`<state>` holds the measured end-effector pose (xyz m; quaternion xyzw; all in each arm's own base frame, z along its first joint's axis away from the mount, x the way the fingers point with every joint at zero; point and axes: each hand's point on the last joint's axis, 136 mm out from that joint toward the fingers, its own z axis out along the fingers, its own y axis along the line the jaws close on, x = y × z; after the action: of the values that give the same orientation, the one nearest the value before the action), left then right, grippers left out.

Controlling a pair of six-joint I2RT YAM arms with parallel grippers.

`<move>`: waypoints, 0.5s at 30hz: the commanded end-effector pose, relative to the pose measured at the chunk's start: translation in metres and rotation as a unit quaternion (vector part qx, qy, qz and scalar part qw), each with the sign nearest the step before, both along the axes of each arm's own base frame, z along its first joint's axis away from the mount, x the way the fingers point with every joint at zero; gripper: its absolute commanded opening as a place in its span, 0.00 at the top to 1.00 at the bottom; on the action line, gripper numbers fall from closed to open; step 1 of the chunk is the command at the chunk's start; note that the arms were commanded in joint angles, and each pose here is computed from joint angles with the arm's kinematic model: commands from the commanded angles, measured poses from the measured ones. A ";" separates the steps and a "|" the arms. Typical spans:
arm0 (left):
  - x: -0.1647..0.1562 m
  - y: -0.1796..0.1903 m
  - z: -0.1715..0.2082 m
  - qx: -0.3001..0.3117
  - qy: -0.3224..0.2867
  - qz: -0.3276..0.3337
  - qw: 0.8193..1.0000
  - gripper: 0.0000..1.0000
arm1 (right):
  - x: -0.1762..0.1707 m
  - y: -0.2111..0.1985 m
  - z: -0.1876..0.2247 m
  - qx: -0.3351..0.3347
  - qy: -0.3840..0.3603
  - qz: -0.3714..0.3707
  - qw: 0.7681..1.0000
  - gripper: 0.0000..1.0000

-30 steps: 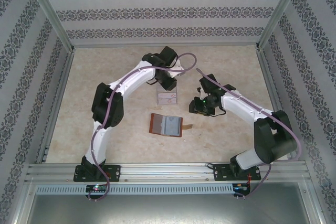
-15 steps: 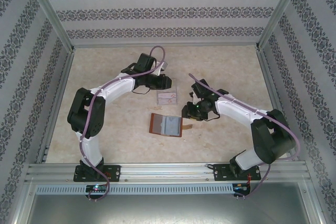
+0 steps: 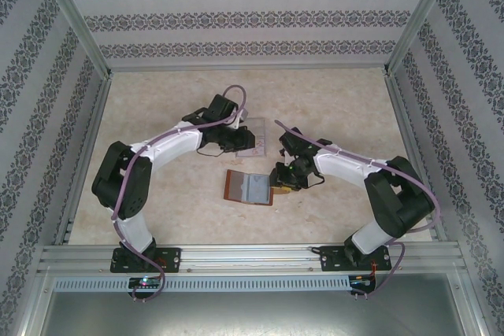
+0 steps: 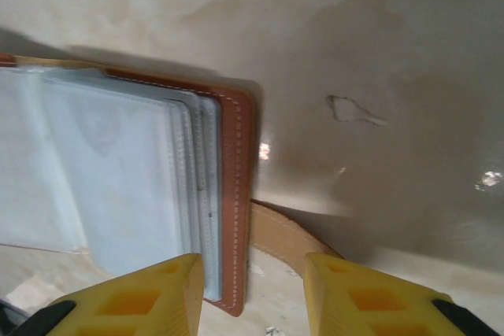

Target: Take the credit cards out of the card holder

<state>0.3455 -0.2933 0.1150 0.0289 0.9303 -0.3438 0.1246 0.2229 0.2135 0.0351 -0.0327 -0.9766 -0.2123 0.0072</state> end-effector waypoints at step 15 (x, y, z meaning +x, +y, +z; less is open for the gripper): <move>-0.062 -0.040 -0.047 0.019 0.090 -0.040 0.995 0.79 | -0.017 -0.020 -0.029 -0.064 0.034 0.008 0.997 0.62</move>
<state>0.2953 -0.3265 0.0795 0.0418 0.9411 -0.3314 0.0515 0.2179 0.2022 0.0192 -0.0392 -0.9833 -0.1765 0.0219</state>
